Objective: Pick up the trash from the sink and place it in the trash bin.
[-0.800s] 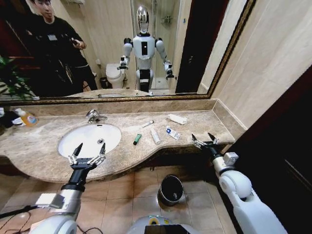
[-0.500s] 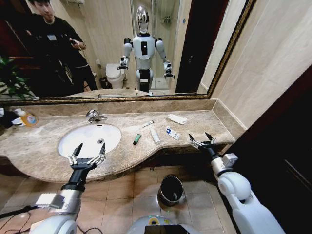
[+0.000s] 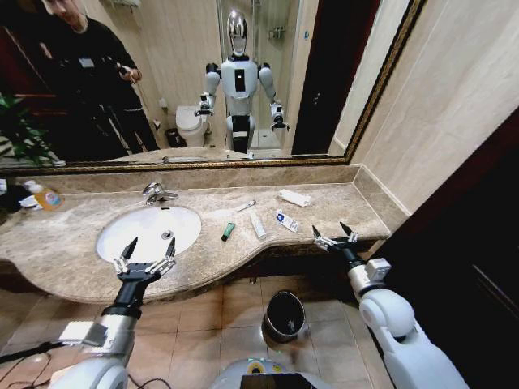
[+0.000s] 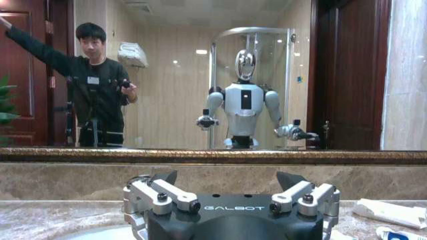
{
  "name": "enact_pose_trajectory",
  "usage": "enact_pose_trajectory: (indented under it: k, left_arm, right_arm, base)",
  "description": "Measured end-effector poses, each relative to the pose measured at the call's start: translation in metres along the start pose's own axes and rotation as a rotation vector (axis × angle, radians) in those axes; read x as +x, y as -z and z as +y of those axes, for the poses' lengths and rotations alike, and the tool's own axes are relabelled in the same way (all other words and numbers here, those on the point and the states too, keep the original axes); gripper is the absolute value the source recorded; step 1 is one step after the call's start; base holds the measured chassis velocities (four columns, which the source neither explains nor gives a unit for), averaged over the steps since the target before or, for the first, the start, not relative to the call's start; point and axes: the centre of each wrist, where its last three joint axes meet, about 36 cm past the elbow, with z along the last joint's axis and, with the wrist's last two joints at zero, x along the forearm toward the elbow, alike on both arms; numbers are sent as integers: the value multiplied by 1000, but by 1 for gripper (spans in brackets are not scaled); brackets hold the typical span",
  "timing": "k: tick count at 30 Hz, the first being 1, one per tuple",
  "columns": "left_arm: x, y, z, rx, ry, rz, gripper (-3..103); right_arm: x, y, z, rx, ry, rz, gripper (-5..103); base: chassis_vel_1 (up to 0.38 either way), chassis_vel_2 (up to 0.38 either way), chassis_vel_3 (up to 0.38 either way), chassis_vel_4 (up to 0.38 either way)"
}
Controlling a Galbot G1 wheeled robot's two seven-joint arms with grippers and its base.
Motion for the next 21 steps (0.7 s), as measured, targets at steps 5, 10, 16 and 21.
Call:
enact_pose_trajectory:
  k: [5,10,16,21]
  left_arm:
    - [0,0,0,0,0,0,100]
    - [0,0,0,0,0,0,100]
    - [0,0,0,0,0,0,100]
    - [0,0,0,0,0,0,100]
  right_arm:
    - [8,5,13,-35,32,13,100]
    - [9,1,26,-47,84,36,100]
    - [5,-5,41,-65,163,104,100]
    - [-23,-24,41,-33,238,111,100]
  base:
    - [0,0,0,0]
    - [0,0,0,0]
    - [0,0,0,0]
    - [0,0,0,0]
